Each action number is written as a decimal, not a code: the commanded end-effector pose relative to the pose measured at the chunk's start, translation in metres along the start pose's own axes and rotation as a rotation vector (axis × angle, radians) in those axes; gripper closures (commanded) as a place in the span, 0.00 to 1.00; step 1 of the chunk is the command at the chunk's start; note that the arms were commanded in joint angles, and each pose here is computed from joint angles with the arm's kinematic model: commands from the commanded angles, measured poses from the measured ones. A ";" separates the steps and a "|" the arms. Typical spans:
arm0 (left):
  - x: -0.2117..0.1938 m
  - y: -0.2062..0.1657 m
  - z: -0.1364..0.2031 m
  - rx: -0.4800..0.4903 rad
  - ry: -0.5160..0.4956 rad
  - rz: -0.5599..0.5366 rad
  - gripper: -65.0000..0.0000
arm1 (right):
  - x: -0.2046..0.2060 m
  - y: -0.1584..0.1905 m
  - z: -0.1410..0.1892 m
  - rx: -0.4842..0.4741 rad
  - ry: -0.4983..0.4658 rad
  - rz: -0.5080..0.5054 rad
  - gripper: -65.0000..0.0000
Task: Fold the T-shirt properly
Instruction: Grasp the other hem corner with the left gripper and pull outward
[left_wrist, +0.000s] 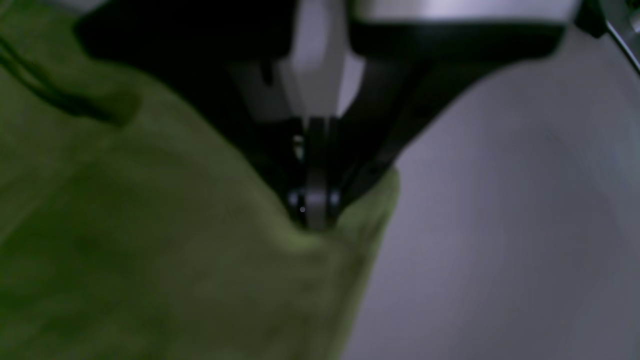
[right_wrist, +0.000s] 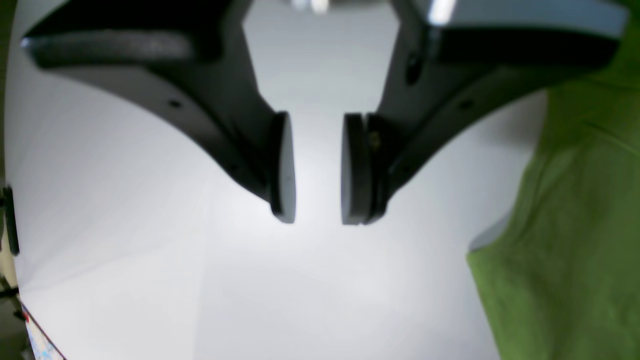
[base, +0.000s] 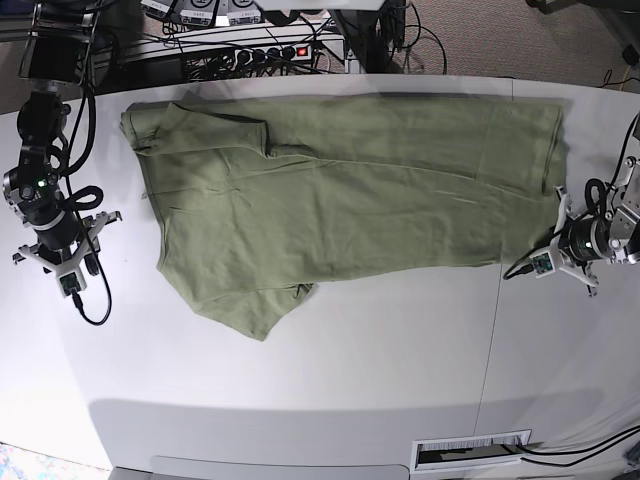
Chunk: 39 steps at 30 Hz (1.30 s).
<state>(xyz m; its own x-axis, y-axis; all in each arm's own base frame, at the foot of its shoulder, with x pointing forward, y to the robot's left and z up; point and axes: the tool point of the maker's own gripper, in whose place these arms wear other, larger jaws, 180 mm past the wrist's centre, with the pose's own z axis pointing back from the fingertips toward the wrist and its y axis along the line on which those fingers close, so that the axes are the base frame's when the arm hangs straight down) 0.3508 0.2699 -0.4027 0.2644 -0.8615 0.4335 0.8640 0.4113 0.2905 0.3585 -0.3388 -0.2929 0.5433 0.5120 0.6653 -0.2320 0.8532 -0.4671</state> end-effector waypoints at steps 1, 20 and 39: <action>0.009 0.011 0.012 0.019 -0.038 0.002 1.00 | 0.018 -0.017 0.005 -0.038 -0.056 0.011 0.74; 0.032 0.067 0.055 0.062 -0.174 0.388 0.70 | 0.014 -0.018 0.005 -0.041 -0.037 0.014 0.74; -0.015 0.074 0.034 0.080 -0.167 0.703 0.70 | 0.014 -0.018 0.005 -0.041 -0.035 0.013 0.74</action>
<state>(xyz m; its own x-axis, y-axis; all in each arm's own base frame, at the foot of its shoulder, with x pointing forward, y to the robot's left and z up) 0.3833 0.3123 -0.3804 0.7009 -0.3500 0.6214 0.4947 0.8662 -0.0702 0.3576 -0.3401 -0.2940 0.5511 0.5130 0.6581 -0.2319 0.8518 -0.4697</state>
